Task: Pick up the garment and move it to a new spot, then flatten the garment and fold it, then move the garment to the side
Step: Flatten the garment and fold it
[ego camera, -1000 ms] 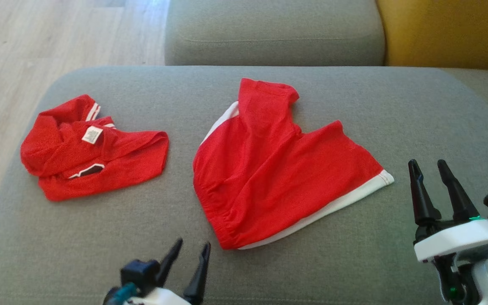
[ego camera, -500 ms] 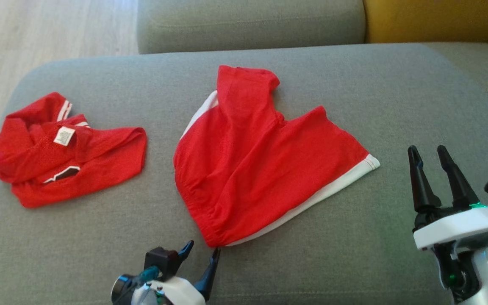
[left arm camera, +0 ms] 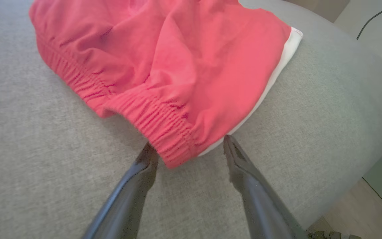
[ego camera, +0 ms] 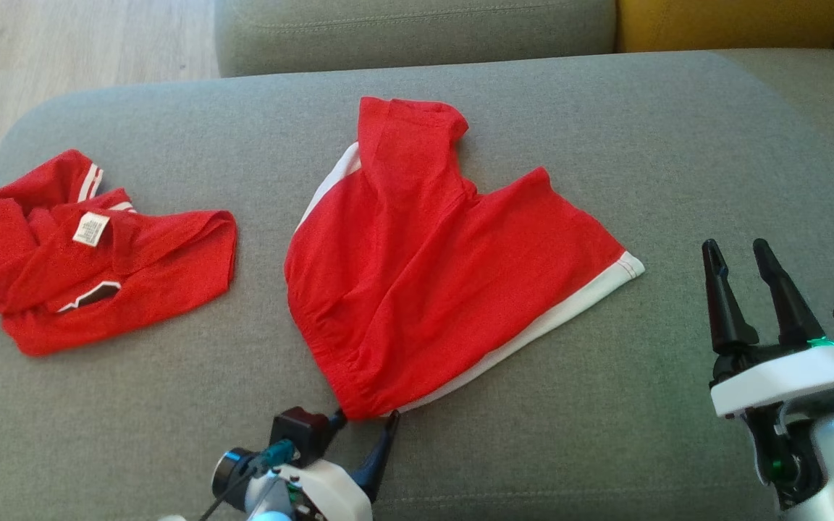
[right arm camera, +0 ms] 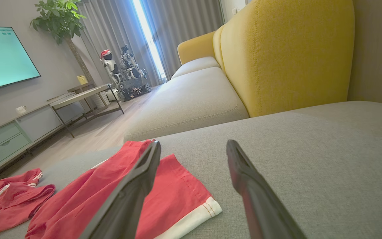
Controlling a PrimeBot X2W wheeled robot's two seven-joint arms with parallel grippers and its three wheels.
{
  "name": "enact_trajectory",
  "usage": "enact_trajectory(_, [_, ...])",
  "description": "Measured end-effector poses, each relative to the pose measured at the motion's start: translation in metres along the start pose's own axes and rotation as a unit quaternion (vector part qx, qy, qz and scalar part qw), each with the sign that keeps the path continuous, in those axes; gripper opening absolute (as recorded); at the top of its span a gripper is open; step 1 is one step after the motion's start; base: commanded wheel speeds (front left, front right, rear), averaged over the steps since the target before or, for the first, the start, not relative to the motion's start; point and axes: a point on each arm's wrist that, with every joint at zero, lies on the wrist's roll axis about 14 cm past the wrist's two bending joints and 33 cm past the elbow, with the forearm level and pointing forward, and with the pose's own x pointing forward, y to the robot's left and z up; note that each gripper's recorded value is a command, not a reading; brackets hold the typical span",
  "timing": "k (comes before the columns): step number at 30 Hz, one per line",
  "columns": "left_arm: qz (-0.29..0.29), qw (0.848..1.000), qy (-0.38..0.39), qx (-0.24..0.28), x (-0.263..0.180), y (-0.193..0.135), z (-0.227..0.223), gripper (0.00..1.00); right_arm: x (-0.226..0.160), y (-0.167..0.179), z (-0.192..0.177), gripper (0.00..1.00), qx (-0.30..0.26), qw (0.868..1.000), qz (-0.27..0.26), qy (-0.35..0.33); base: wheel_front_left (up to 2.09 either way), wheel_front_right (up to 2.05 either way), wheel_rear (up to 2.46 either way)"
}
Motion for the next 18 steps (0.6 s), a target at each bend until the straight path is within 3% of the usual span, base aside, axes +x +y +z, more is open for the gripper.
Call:
enact_trajectory(1, [-0.003,1.000,0.002,-0.001,0.000,-0.002,-0.001,0.83,0.000,0.000,0.000,1.00,-0.001,1.000,0.000,0.001,0.00,0.00,0.00])
enact_trajectory(2, [-0.006,1.000,0.004,-0.003,0.001,-0.004,-0.002,0.38,0.001,0.000,-0.001,1.00,-0.001,1.000,0.000,0.002,0.00,0.00,0.00])
enact_trajectory(4, [-0.008,1.000,0.002,-0.004,0.002,-0.003,0.000,0.00,0.001,0.000,-0.002,1.00,-0.001,1.000,0.000,0.003,0.00,0.00,0.00])
enact_trajectory(18, [0.056,0.997,-0.044,0.003,0.001,0.029,0.029,0.00,0.016,0.008,-0.029,1.00,0.005,0.999,0.005,0.050,0.00,0.00,0.00])
